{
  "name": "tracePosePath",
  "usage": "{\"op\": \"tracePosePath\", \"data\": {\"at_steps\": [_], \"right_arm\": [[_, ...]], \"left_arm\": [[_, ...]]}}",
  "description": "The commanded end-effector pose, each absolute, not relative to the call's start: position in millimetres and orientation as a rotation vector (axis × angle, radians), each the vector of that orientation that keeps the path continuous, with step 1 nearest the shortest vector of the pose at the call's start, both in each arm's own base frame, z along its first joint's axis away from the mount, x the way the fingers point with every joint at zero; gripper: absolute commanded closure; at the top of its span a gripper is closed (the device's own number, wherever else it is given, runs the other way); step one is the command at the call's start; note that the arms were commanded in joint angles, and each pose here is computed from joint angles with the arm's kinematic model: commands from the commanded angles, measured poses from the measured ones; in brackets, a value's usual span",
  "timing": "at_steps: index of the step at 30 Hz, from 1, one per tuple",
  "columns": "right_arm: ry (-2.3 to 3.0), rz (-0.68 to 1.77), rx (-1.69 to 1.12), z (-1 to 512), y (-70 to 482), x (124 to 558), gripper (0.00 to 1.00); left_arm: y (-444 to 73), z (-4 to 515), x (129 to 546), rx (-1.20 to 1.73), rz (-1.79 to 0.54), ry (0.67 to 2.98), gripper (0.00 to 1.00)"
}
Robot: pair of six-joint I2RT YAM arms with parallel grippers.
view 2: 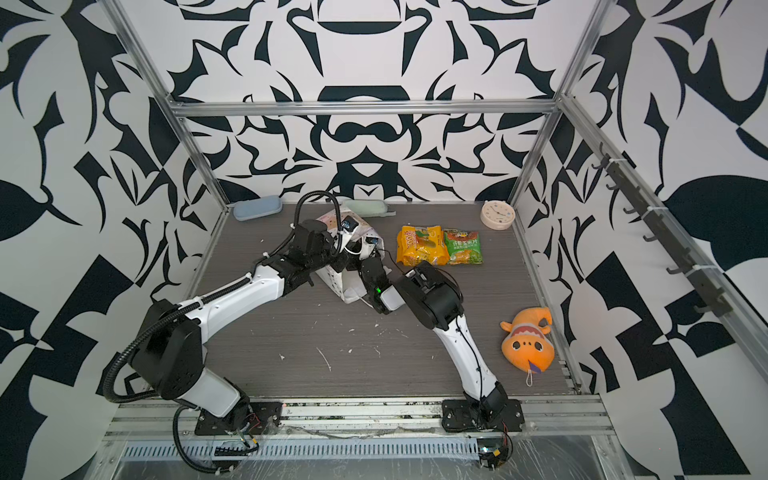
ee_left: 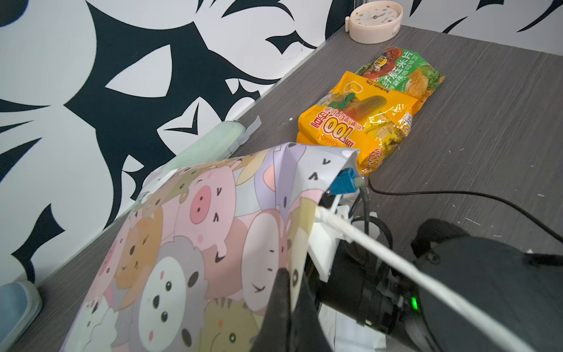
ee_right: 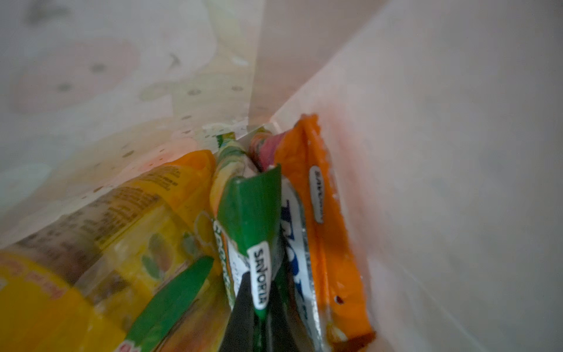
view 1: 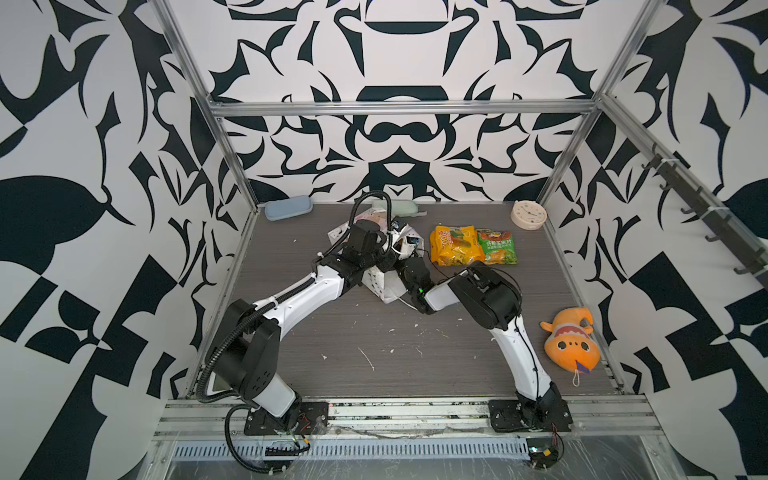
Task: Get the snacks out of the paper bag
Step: 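Reach the right gripper back down into the bag opening, then grasp the green-and-white candy packet inside the bag with the right gripper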
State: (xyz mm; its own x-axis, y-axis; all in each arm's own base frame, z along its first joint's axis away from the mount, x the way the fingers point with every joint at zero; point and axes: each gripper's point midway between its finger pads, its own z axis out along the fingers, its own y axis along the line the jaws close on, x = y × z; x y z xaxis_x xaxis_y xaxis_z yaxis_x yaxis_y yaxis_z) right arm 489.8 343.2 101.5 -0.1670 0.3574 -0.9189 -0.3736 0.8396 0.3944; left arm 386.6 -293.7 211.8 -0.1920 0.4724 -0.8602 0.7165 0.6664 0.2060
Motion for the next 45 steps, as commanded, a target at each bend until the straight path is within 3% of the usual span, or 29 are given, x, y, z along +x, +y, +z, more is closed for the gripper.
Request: {"op": "tracePosePath", "data": {"at_steps": [1,19,32,45], "right_arm": [[1.493,0.701,-0.038,156,342,478,1.00],[1.533,0.685,-0.179,166,304,401,1.00],[1.777,0.718,-0.215,174,291,379,1.00],[2.091,0.748,-0.146,200,226,344,1.00]], "left_arm": [[-299,221,387,0.923,-0.325,1.830,1.00],[-300,217,393,0.908,-0.317,1.854,1.00],[-297,213,394,0.909,-0.297,1.867,1.00],[-301,219,396,0.909,-0.307,1.848,1.00]]}}
